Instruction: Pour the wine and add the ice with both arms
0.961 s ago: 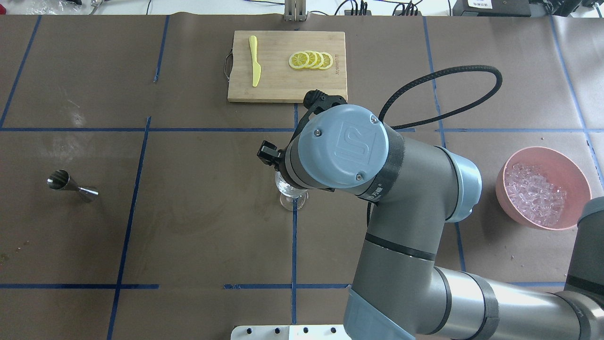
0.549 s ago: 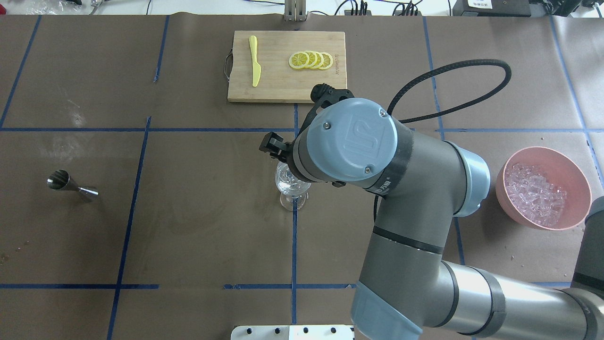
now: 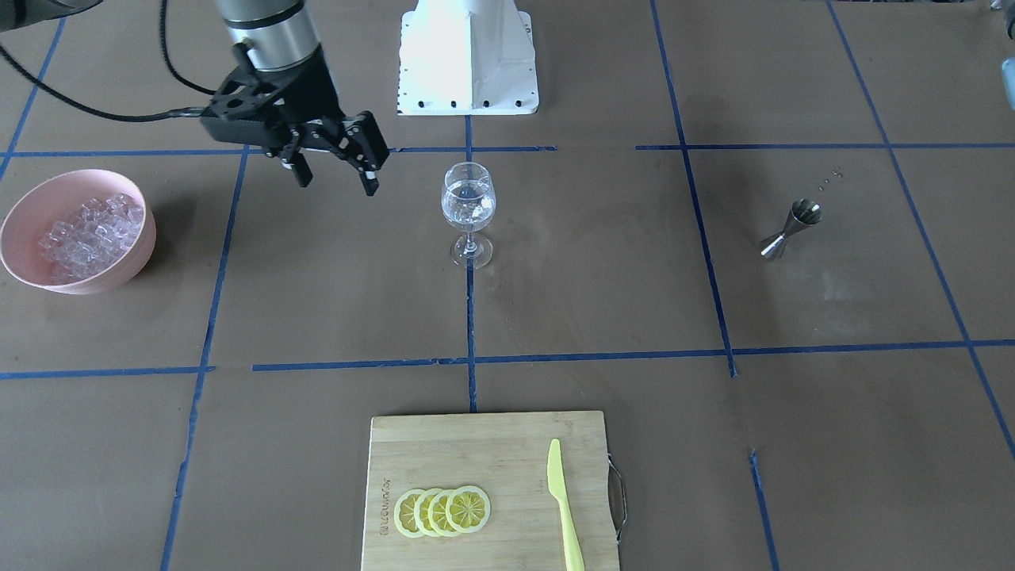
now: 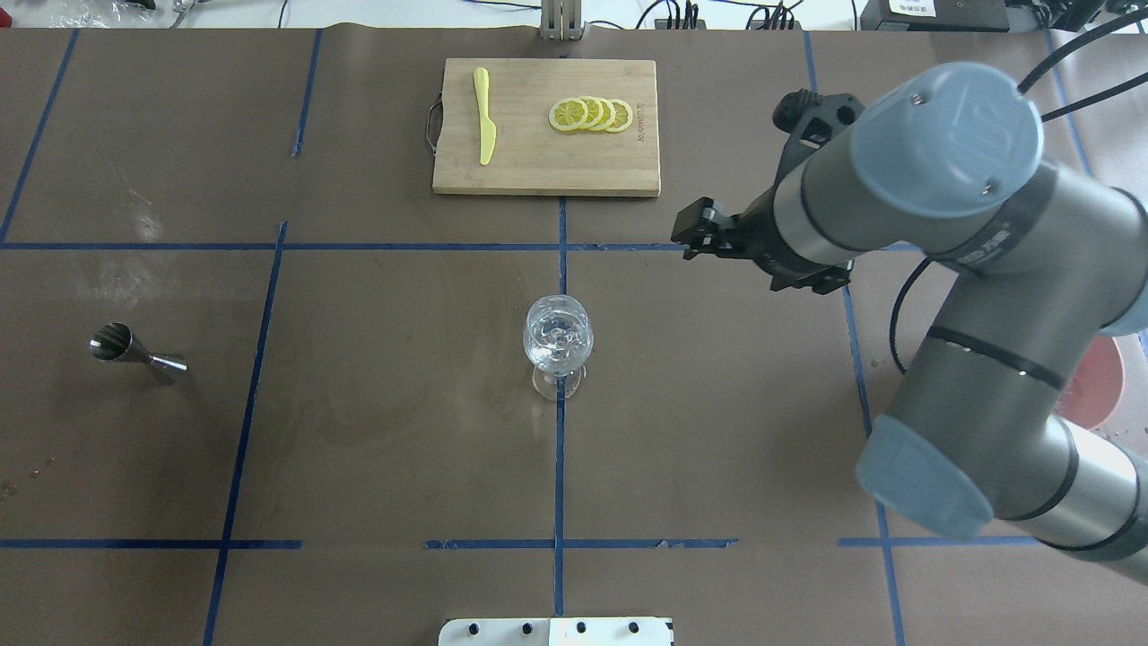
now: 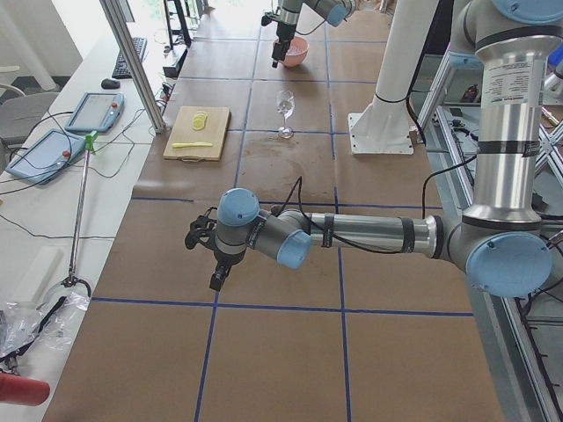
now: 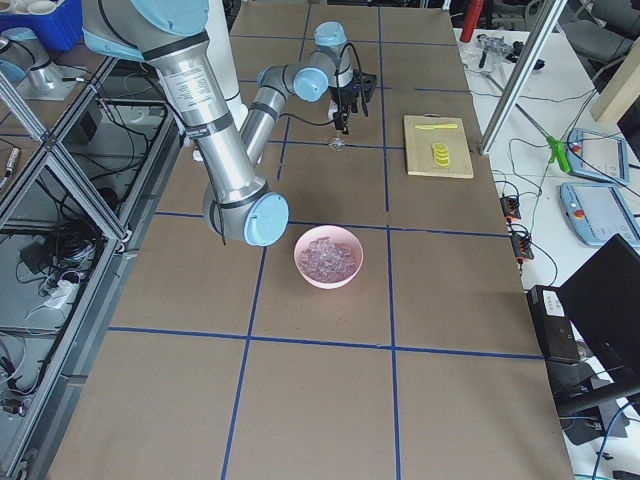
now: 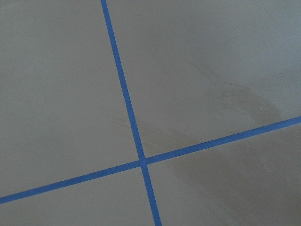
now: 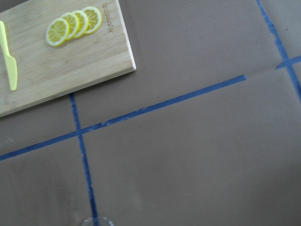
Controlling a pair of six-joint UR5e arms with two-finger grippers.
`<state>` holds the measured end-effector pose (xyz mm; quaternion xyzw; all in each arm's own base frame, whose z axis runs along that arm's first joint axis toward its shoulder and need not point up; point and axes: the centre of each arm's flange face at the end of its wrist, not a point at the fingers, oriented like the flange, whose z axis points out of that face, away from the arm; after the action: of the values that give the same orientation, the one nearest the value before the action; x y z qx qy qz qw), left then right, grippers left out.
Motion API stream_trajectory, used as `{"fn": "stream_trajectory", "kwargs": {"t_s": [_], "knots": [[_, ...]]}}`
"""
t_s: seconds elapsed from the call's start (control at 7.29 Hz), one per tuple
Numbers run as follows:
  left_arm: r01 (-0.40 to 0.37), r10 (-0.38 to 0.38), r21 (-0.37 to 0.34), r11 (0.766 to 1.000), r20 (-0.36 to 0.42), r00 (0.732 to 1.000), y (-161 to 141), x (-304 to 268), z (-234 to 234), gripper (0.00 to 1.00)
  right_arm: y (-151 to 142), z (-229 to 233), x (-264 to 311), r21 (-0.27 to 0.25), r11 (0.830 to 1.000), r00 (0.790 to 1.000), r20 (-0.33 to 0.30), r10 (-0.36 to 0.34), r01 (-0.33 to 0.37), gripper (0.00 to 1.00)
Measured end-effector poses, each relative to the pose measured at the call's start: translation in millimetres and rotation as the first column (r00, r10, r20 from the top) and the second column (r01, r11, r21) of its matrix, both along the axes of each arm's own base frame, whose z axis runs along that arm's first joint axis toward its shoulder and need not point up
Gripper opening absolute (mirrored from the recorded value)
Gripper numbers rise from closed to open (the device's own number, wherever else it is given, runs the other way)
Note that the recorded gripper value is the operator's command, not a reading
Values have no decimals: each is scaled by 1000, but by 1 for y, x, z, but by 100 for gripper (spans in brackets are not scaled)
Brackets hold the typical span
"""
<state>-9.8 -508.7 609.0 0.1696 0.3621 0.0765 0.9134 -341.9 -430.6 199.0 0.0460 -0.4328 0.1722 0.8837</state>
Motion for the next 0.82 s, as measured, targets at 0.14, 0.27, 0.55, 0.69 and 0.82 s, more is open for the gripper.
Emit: {"fn": "stream_trajectory", "kwargs": {"t_s": [0.14, 0.27, 0.55, 0.69, 0.82], "knots": [[0, 0, 3, 1000, -1, 1000, 0, 0, 0, 100, -19, 34, 38, 31, 998, 997, -50, -55, 56, 100], [-1, 1, 9, 1000, -1, 1000, 2, -1, -2, 100, -40, 71, 78, 59, 991, 988, -105, -111, 118, 100], [-1, 1, 34, 999, -3, 1000, 19, -3, -3, 100, -86, 144, 153, 83, 967, 959, -176, -222, 239, 100], [-2, 2, 54, 999, -9, 1000, 30, -4, -1, 100, -103, 173, 174, 79, 956, 946, -188, -265, 284, 100], [-13, 16, 72, 997, -38, 999, 38, -3, -3, 100, -114, 194, 186, 74, 946, 935, -195, -295, 315, 100]]}}
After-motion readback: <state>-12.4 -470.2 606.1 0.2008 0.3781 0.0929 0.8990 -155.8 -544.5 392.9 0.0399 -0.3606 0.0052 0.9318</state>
